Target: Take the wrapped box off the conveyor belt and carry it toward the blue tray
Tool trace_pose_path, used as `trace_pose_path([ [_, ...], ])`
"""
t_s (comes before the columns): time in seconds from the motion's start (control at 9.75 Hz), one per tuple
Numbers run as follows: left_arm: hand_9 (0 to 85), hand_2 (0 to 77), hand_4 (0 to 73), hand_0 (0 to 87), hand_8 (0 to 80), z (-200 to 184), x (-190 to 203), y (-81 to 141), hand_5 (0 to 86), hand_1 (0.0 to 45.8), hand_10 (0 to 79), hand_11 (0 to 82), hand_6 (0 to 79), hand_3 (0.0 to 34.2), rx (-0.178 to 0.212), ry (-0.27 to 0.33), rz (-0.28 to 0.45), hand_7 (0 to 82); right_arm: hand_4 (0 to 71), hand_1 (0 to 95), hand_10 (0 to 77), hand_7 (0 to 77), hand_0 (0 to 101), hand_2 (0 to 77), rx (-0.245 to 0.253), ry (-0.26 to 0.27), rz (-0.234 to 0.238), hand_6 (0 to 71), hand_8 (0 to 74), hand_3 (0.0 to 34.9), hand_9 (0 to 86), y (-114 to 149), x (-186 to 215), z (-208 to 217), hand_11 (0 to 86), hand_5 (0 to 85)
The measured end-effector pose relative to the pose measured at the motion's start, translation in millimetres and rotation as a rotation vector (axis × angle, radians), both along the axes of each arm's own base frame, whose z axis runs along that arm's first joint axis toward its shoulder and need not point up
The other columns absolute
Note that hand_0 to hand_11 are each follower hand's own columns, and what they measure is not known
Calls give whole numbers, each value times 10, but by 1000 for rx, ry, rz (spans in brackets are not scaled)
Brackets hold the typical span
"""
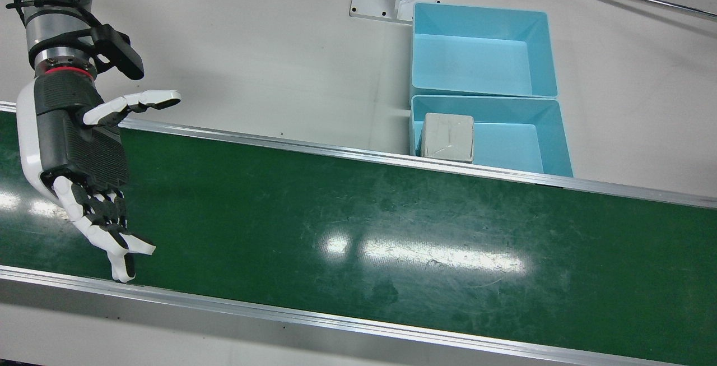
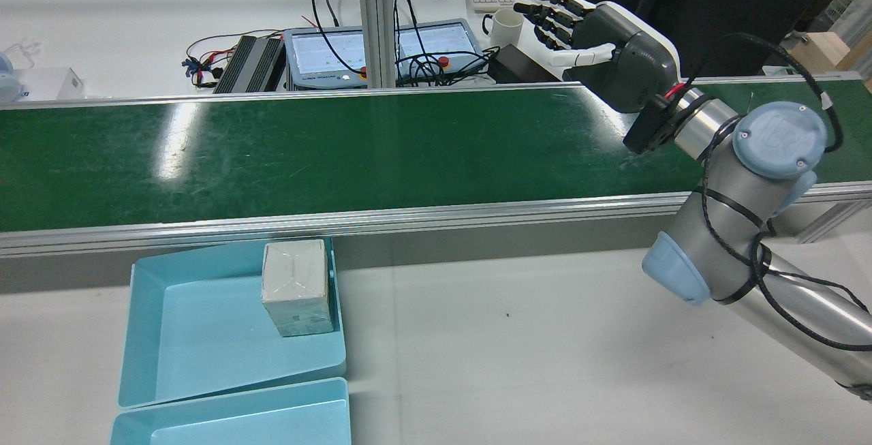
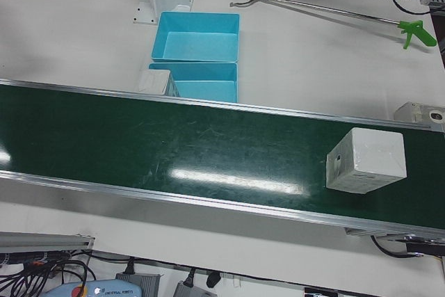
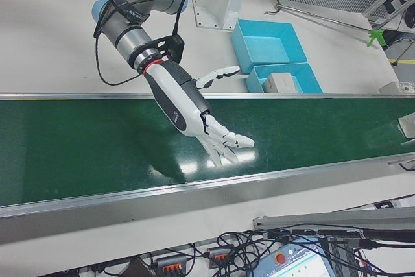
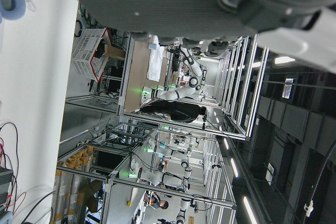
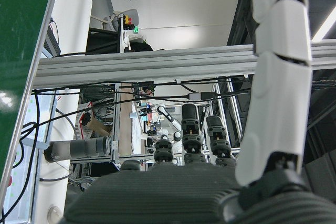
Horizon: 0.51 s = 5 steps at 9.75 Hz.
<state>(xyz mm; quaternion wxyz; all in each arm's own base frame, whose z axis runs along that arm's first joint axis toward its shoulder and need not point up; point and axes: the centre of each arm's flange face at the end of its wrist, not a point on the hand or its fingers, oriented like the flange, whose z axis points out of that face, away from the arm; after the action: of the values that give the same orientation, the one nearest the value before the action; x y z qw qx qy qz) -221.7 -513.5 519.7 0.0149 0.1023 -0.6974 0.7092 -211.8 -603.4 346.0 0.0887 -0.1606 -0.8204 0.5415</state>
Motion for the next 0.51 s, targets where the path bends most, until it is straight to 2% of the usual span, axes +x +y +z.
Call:
trace_pose_path([
  [0.41, 0, 11, 5, 0, 5, 0, 0, 0, 11, 0, 5, 0, 0, 0, 0, 0, 0, 5, 93, 131, 0, 196, 465, 125, 4, -2, 3, 54, 54, 73, 76, 0, 31, -22, 11, 136],
  [0.51, 0, 5, 5, 0, 5, 0, 0, 0, 11, 0, 5, 5, 5, 0, 0, 0, 0, 5, 93, 104, 0, 196, 465, 104, 5, -3, 4, 60, 54, 91, 76, 0, 38, -24, 11, 136],
])
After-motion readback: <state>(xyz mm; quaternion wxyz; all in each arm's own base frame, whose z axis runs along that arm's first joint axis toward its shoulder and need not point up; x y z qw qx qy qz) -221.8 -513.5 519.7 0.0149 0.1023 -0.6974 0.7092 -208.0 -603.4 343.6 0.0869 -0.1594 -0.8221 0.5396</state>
